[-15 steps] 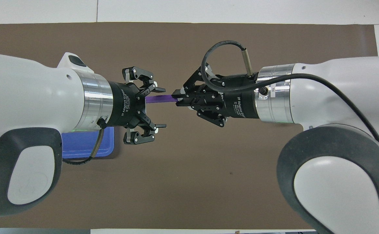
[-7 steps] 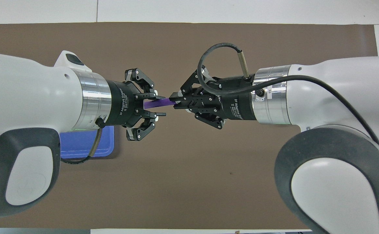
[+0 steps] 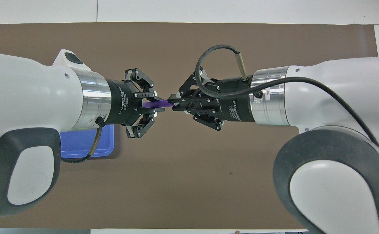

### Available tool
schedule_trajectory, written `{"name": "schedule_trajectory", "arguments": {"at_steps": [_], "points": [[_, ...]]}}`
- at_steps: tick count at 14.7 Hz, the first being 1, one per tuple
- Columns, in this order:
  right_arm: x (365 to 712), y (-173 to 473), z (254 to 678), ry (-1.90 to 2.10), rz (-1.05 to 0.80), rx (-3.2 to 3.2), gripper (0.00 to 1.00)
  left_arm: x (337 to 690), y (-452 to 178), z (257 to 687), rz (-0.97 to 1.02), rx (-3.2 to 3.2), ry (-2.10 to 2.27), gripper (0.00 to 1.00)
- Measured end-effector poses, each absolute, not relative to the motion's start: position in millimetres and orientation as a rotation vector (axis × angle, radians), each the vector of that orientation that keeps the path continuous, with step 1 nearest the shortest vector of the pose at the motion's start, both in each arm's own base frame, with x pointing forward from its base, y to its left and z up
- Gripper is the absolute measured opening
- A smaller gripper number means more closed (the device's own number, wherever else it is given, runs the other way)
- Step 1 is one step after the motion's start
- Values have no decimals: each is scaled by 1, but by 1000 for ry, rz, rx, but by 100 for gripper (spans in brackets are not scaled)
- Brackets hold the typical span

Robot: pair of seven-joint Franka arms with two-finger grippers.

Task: Right arm passes pens to left for tray arrangement
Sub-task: 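Close the left gripper on the purple pen and open the right gripper, then place the purple pen upright in the tray with the left gripper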

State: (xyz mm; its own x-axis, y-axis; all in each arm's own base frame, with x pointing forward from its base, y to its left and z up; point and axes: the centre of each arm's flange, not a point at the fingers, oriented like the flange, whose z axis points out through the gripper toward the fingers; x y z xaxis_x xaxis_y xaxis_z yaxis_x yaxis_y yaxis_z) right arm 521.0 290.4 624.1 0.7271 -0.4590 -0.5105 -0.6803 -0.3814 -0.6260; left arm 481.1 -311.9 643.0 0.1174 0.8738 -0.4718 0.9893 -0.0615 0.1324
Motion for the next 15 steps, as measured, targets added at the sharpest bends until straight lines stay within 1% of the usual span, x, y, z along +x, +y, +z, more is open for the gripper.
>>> {"name": "schedule_trajectory", "arguments": {"at_steps": [5, 6, 7, 12, 13, 14, 15], "points": [[521, 291, 624, 862, 317, -2045, 17, 481, -312, 643, -364, 1990, 1804, 18], [522, 290, 624, 866, 312, -2042, 22, 480, -313, 643, -364, 1992, 1804, 18], [524, 289, 623, 871, 303, -2042, 34, 480, -313, 643, -364, 1994, 1802, 18], [526, 287, 620, 875, 288, -2062, 84, 479, -314, 644, -362, 1996, 1800, 18], [526, 286, 619, 873, 275, -2079, 96, 480, -313, 643, -353, 2001, 1795, 18], [527, 284, 618, 868, 249, -2110, 100, 481, -312, 643, -331, 2022, 1778, 18], [528, 282, 616, 861, 213, -2157, 100, 483, -308, 643, -303, 2057, 1739, 18]]}}
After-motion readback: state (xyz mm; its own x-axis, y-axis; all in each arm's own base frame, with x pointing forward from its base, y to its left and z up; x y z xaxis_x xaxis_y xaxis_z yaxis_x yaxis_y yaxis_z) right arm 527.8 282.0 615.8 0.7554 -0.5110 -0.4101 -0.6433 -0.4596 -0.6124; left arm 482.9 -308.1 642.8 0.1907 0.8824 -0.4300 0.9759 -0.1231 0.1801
